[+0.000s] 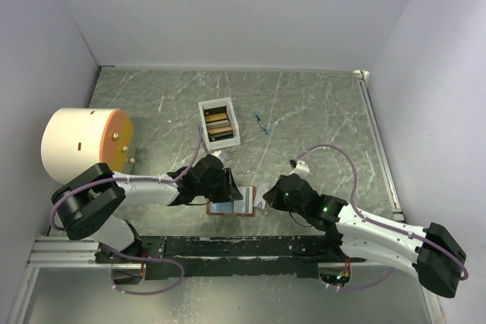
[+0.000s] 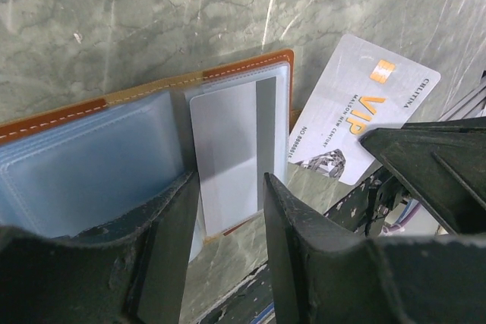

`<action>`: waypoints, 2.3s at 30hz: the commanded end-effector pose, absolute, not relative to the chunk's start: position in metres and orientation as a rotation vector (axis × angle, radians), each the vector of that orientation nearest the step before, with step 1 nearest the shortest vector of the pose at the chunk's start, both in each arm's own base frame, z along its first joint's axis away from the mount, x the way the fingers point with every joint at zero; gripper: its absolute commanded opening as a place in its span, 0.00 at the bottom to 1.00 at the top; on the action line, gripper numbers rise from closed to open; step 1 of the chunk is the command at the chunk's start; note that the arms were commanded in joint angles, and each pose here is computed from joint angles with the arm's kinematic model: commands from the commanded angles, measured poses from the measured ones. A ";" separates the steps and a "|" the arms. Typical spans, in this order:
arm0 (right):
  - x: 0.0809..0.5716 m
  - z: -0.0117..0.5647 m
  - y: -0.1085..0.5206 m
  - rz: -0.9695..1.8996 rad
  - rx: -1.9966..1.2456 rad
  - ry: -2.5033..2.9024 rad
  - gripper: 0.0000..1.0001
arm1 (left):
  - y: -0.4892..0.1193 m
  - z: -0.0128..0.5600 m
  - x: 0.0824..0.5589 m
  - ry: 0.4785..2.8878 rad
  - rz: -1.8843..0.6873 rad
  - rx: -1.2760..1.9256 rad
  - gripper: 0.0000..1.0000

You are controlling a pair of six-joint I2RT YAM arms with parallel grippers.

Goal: Put the credit cards into the card holder
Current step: Insert the credit card into the card holder.

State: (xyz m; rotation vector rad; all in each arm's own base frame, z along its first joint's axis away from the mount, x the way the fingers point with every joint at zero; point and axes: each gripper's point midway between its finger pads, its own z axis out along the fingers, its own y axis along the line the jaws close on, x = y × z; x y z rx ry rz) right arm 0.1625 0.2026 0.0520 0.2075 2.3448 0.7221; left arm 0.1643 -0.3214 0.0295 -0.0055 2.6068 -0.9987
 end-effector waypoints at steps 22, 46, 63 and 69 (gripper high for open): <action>0.166 0.071 0.187 0.657 0.208 2.303 0.00 | -0.320 0.066 0.175 2.543 -0.896 0.076 0.54; 0.169 0.123 0.270 1.090 0.011 2.182 0.00 | -0.236 0.037 0.179 2.605 -0.715 -0.054 0.26; 0.171 0.081 0.282 1.054 0.019 2.287 0.00 | -0.230 0.013 0.159 2.693 -0.728 -0.047 0.19; 0.173 0.072 0.276 1.025 0.072 2.299 0.00 | -0.230 0.008 0.155 2.703 -0.749 -0.065 0.18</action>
